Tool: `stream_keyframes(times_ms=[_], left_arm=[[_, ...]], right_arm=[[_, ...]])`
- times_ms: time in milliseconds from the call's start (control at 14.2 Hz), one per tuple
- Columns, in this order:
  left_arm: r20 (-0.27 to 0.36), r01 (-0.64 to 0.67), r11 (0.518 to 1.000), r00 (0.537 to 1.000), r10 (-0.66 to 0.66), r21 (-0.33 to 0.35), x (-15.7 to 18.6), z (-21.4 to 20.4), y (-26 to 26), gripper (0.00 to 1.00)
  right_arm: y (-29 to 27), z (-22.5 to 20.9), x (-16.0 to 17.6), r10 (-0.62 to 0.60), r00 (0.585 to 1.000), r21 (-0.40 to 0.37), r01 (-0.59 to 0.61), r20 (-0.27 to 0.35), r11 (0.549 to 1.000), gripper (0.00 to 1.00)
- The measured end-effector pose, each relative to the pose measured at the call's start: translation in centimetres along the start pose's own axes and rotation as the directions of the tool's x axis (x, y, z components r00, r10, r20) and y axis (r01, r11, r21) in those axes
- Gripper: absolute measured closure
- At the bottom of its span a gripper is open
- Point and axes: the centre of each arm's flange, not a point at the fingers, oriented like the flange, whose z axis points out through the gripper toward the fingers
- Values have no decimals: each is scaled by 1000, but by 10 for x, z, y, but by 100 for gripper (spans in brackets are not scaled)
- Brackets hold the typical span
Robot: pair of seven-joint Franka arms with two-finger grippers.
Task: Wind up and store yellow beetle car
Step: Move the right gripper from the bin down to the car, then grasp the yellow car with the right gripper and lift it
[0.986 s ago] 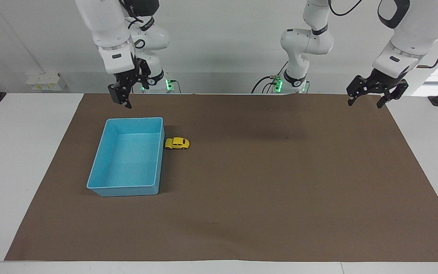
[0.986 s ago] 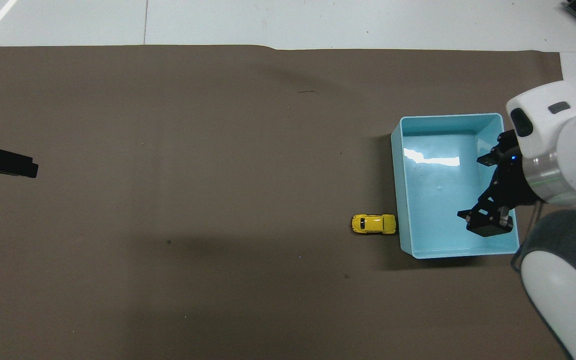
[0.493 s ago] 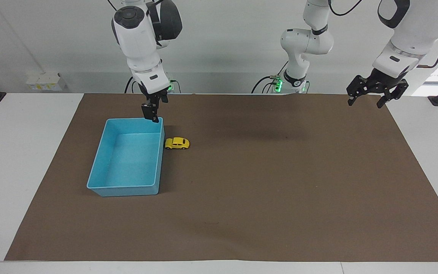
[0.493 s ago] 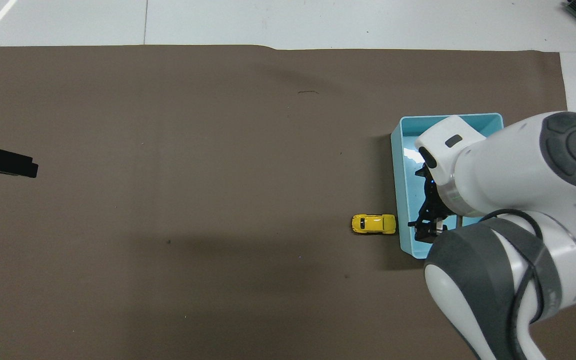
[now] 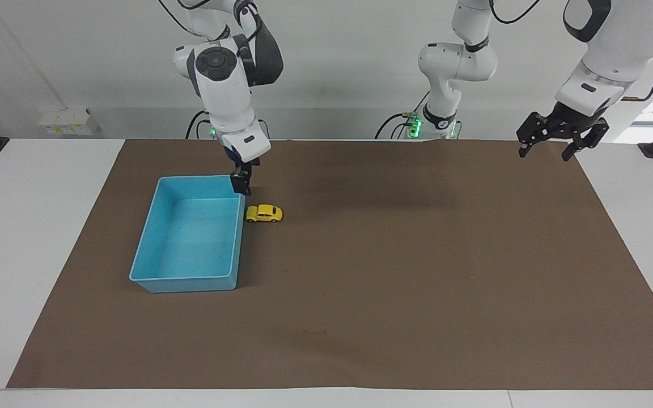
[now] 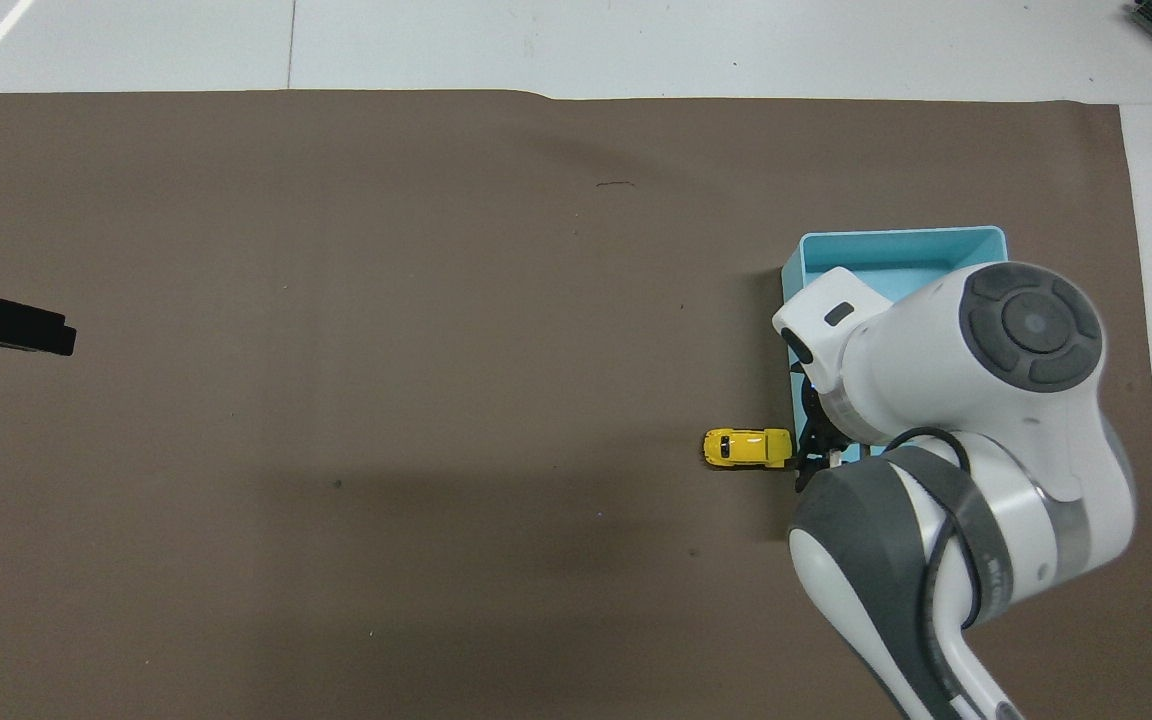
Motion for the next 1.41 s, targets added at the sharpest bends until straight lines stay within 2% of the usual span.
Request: stream_keyframes(times_ms=[563, 1197, 1338, 1408], left_arm=[[0, 0, 1000, 1000, 0, 0, 0, 0, 0, 0], [0, 0, 1000, 1000, 0, 0, 0, 0, 0, 0], [0, 0, 1000, 1000, 0, 0, 0, 0, 0, 0], [0, 0, 1000, 1000, 0, 0, 0, 0, 0, 0]], right_arm=[[-24, 78, 5, -39, 999, -17, 39, 11, 999, 0], [-31, 138, 1, -74, 997, -62, 76, 22, 995, 0], [-30, 151, 0, -75, 997, -65, 76, 20, 995, 4], [-29, 157, 1, -75, 997, -68, 76, 17, 995, 13]])
